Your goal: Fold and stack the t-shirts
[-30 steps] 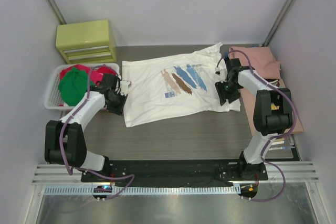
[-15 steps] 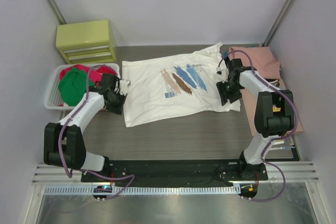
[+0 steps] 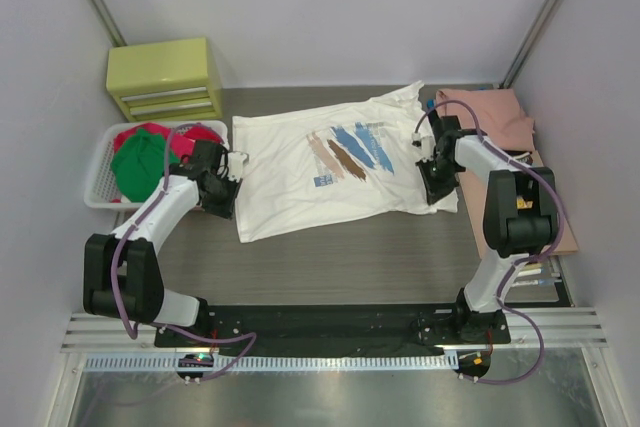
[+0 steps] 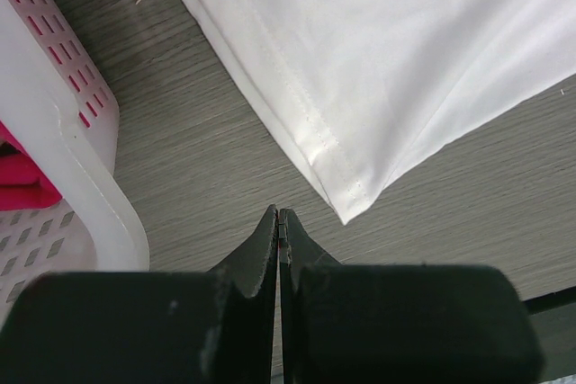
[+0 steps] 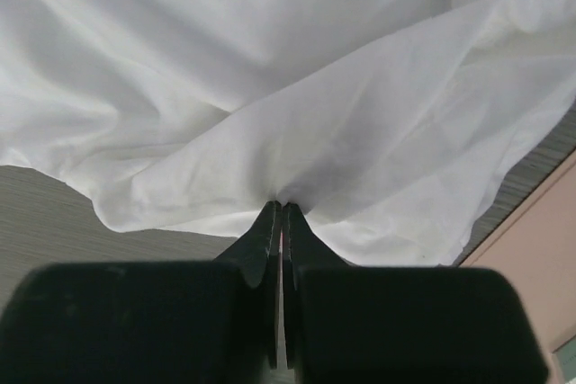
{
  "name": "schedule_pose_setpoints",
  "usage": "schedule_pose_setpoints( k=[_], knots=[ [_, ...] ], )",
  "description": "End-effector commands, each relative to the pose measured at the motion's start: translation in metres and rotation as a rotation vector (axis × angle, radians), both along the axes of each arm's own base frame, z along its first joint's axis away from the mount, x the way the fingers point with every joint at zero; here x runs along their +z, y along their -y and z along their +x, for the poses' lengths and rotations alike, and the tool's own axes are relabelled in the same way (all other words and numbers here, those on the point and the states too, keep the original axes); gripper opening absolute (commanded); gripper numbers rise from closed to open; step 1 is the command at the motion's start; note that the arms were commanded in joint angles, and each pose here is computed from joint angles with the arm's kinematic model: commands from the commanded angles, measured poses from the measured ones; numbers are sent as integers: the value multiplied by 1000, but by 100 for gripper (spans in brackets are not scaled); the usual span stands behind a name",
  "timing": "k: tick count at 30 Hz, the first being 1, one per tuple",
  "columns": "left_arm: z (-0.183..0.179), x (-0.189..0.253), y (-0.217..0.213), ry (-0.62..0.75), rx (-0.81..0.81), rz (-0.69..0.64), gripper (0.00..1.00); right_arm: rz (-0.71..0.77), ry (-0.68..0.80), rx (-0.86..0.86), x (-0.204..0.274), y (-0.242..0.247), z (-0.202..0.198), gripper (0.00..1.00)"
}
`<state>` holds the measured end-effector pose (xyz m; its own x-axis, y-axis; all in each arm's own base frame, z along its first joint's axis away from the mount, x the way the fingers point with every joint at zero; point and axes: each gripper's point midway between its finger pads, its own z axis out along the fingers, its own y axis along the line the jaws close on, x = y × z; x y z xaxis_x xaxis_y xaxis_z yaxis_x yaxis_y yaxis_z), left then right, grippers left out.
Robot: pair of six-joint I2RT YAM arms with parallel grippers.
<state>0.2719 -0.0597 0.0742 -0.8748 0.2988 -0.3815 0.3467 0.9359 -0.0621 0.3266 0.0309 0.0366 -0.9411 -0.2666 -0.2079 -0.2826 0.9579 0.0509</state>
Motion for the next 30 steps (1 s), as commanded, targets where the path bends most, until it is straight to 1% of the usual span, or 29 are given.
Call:
schedule_pose_setpoints(
  k=[1,5,11,15,16,18,20,21,23,25,26,27,29,30],
  knots=[
    [4,5,-1,29,-18,10,0,60,22,-4,7,-11,14,1],
    [4,4,-1,27,-21,14,0,68,62,4,20,-11,17,1],
    [7,4,3,35,-18,-8,0,69,185,-7,62,-7,25,1],
    [8,0,5,19,-17,-16,0,70,254,-22,87,-8,48,1],
    [8,0,5,20,-19,-14,0,73,241,-24,83,-8,52,1],
    [8,1,5,25,-20,-13,0,84,262,-30,91,-10,64,1],
    [7,2,4,29,-20,-13,0,72,252,-36,84,-9,72,1],
    [7,3,4,34,-20,-14,0,73,266,-40,87,-9,81,1],
    [7,3,4,33,-21,-10,0,76,251,-45,78,-11,92,1],
    [7,2,4,28,-22,-12,0,102,271,-54,83,-16,108,1],
    [8,2,4,30,-23,-12,0,104,246,-60,71,-17,113,1],
    [7,1,4,24,-23,-11,0,112,268,-62,76,-19,124,1],
    [7,0,4,20,-23,-9,0,101,238,-64,60,-21,133,1],
    [7,0,4,18,-23,-9,0,98,255,-64,63,-22,143,1]
  ],
)
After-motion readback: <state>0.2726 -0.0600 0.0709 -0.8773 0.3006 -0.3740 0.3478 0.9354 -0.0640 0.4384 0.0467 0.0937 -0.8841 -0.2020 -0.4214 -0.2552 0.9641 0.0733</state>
